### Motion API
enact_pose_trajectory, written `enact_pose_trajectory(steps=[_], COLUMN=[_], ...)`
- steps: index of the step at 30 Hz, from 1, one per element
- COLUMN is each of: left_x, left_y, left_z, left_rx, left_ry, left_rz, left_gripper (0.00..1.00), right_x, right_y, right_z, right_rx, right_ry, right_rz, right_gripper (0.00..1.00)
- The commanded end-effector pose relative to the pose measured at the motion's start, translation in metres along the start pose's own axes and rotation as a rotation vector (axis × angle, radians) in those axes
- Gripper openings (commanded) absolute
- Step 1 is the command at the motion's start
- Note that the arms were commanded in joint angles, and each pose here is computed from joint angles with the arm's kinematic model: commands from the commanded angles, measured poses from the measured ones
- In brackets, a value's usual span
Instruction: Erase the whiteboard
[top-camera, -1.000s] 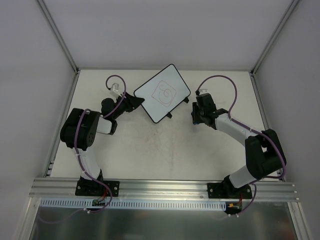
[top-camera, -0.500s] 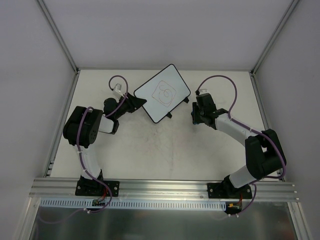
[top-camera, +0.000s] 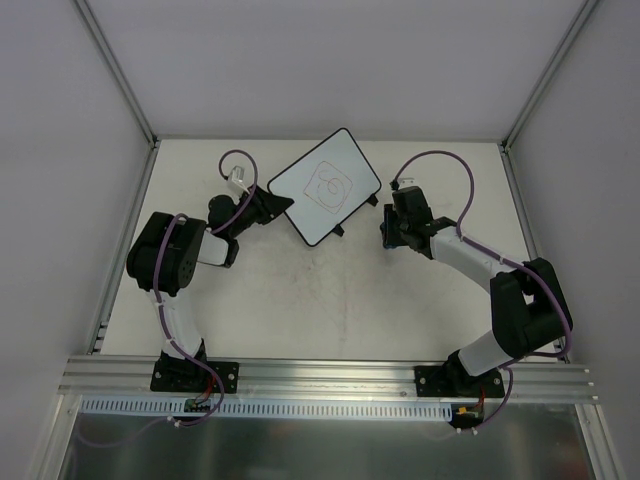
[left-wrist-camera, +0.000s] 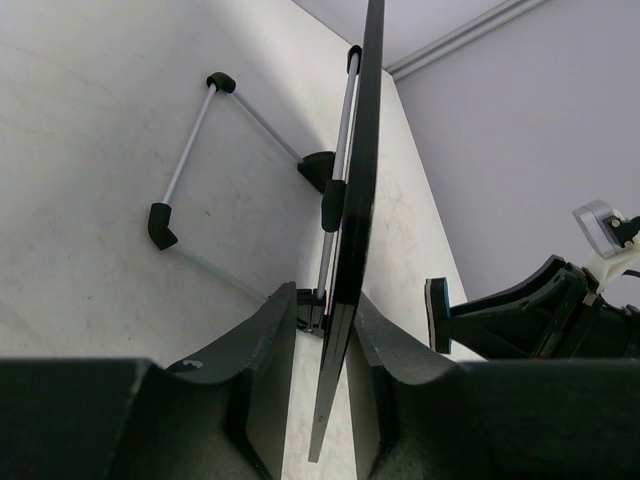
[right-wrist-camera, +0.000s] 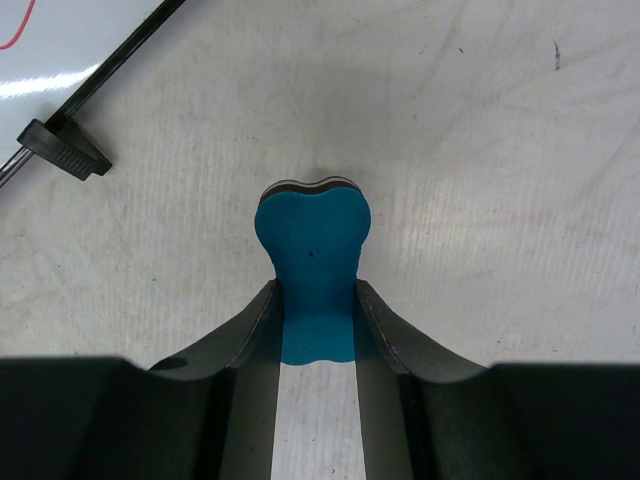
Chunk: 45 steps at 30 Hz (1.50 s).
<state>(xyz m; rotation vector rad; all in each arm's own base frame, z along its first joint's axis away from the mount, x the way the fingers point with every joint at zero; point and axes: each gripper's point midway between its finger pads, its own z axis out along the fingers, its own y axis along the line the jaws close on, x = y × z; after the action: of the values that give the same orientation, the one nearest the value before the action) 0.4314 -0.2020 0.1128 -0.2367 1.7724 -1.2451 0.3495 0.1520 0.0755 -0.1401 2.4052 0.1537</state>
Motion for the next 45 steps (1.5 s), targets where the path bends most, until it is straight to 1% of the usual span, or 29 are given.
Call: enact_pose_trajectory(steps=[1,3,5,6,8,9,11,12,15,16,19,20,21,23,24,26,30,31,32,34,35,39,45], left_x=[-0.043,-0.043,-0.042,-0.043,-0.042,-0.042,-0.041,-0.041,-0.041,-0.041,-0.040,-0.039,-0.039,-0.038,-0.038,-0.037,-0.037,-0.037,-0.038,-0.037,-0.037,-0.034,-0.031], left_y=[-0.074,-0.074,-0.073,-0.075,-0.075,-0.075,-0.075,-0.075,-0.076,-0.076,-0.075,-0.074,-0.074,-0.074,-0.075,-0.074,-0.077,-0.077,-0.079,-0.080,-0.081,-0.082,-0.080], left_z=[0.001,0.002,0.001,0.001,0.001,0.001,0.001,0.001,0.002,0.002,0.003,0.003,0.003,0.003,0.003,0.003,0.002,0.002,0.001,0.001,0.000,-0.001,-0.003], left_rx=[0.281,0.283,0.285,0.293,0.300,0.298,0.302,0.302,0.308,0.308,0.307,0.309,0.311,0.314,0.315,0.317,0.327,0.327,0.334,0.337,0.338,0.341,0.339], left_ry=[-0.165,-0.163,-0.164,-0.168,-0.167,-0.165,-0.163,-0.163,-0.156,-0.156,-0.155,-0.155,-0.153,-0.152,-0.151,-0.146,-0.147,-0.146,-0.146,-0.144,-0.144,-0.142,-0.136], left_rz=[0.187,0.188,0.189,0.191,0.192,0.190,0.193,0.194,0.189,0.188,0.181,0.180,0.180,0.177,0.178,0.176,0.175,0.173,0.177,0.178,0.181,0.182,0.186], left_gripper=[0.24,0.24,0.21,0.21,0.20,0.20,0.19,0.19,0.18,0.18,0.17,0.17,0.17,0.17,0.17,0.16,0.15,0.14,0.14,0.12,0.12,0.08,0.06], right_x=[-0.036,-0.047,-0.058,-0.072,-0.083,-0.099,-0.109,-0.124,-0.135,-0.149,-0.155,-0.167,-0.165,-0.170,-0.182,-0.182,-0.195,-0.191,-0.200,-0.196,-0.200,-0.204,-0.204], right_y=[0.019,0.026,0.032,0.038,0.047,0.056,0.062,0.071,0.080,0.087,0.096,0.103,0.105,0.115,0.120,0.132,0.153,0.153,0.159,0.162,0.166,0.167,0.166], right_z=[-0.010,-0.013,-0.014,-0.017,-0.016,-0.020,-0.014,-0.019,-0.007,-0.010,0.005,0.003,0.014,0.019,0.017,0.027,0.029,0.033,0.028,0.032,0.031,0.040,0.052], right_rx=[-0.065,-0.093,-0.115,-0.134,-0.166,-0.201,-0.212,-0.254,-0.273,-0.298,-0.324,-0.344,-0.346,-0.366,-0.378,-0.388,-0.409,-0.402,-0.422,-0.429,-0.441,-0.442,-0.411], right_ry=[-0.089,-0.105,-0.119,-0.145,-0.150,-0.173,-0.177,-0.197,-0.191,-0.213,-0.197,-0.217,-0.201,-0.204,-0.228,-0.228,-0.299,-0.301,-0.351,-0.367,-0.394,-0.429,-0.430], right_rz=[0.048,0.056,0.070,0.076,0.087,0.090,0.093,0.092,0.089,0.088,0.077,0.074,0.069,0.052,0.046,0.018,-0.023,-0.023,-0.026,-0.026,-0.026,-0.023,-0.015], right_gripper=[0.07,0.03,0.00,0.00,0.00,0.00,0.00,0.00,0.00,0.00,0.00,0.00,0.00,0.00,0.00,0.00,0.00,0.00,0.00,0.00,0.00,0.00,0.00])
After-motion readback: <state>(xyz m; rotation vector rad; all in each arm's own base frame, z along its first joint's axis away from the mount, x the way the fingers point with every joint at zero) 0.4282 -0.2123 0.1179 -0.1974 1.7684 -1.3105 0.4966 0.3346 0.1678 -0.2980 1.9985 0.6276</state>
